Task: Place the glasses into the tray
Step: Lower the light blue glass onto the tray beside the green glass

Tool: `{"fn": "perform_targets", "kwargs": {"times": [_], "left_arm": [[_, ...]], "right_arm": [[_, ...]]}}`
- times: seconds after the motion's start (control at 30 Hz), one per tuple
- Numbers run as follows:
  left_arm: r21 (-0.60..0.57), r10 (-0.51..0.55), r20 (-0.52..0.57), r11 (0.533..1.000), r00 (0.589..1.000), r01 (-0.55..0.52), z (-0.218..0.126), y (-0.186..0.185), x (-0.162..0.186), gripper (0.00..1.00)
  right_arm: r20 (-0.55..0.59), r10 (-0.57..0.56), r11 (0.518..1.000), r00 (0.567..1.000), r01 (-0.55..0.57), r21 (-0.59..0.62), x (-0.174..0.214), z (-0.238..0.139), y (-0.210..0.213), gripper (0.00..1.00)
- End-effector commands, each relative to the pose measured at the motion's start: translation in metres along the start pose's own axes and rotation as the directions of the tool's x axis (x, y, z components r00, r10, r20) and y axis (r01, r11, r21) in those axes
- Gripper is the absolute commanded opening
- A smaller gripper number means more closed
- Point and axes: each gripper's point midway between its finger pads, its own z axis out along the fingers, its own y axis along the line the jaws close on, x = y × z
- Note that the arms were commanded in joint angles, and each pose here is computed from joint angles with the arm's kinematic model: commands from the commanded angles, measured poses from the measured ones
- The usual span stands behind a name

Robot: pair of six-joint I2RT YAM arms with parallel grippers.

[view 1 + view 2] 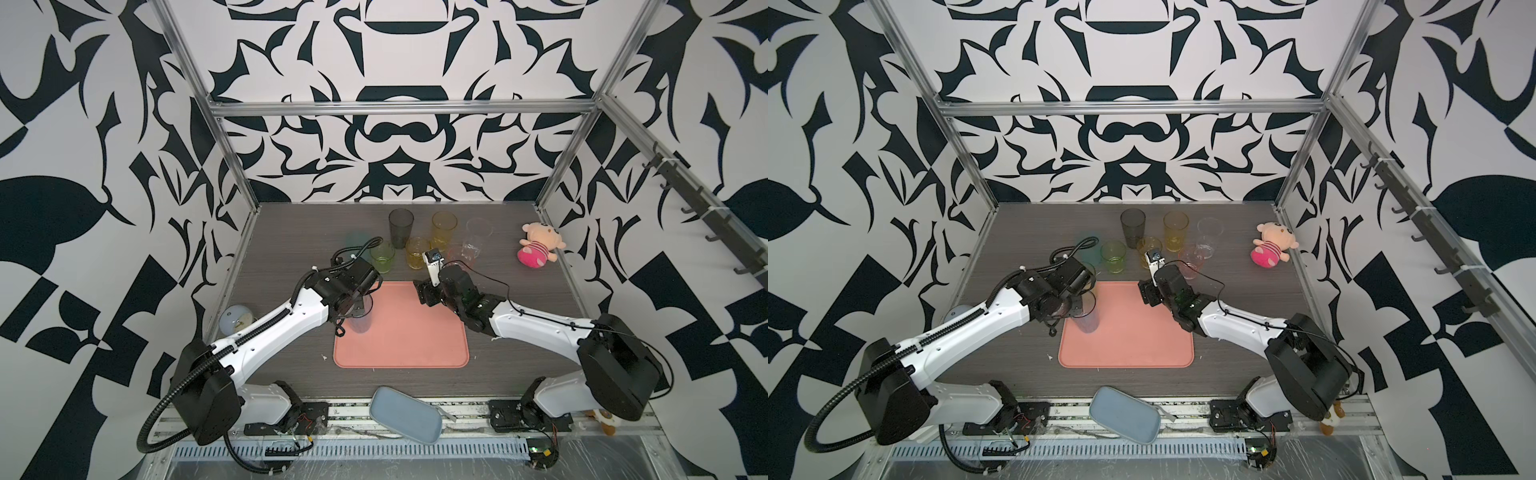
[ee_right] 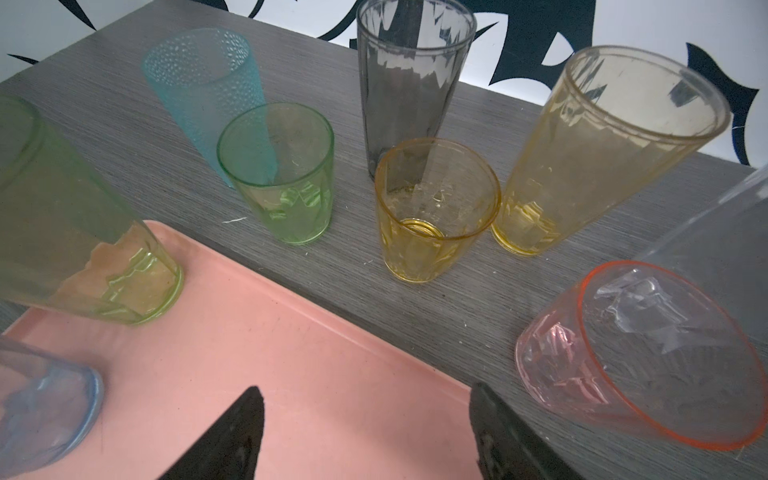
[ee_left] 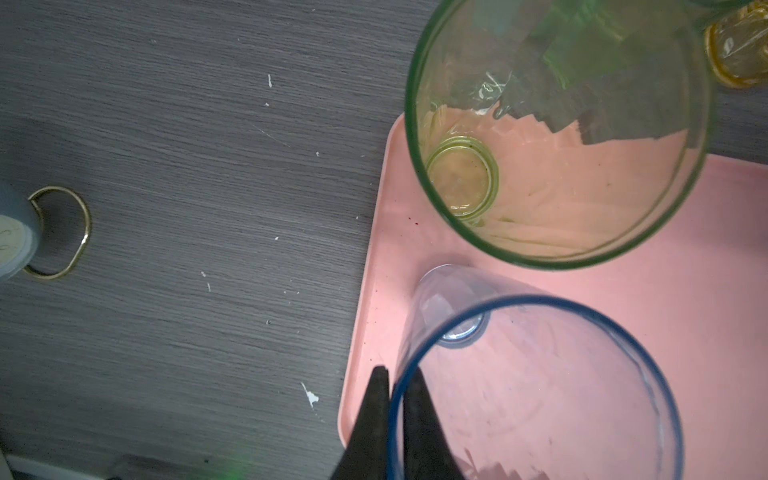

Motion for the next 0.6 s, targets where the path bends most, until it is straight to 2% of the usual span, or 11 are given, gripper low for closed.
{"fn": "perform_targets", "kwargs": {"times": [0.0,0.57], "left_arm": [[-0.041,-0.012,0.001,0.999,1.000,0.012,-0.0022,0.0069,-0.0009,0.10],[-0.063,-0.019,0.024,0.998,1.000,0.021,-0.0085,0.0133,-0.0060,0.12]], "right_arm": [[0.041,0.018,1.000,0.999,-0.018,-0.001,-0.0197,-0.0023,0.0026,0.81],[0.038,0.018,1.000,0.999,-0.018,-0.002,-0.0192,-0.0017,0.0028,0.81]]}}
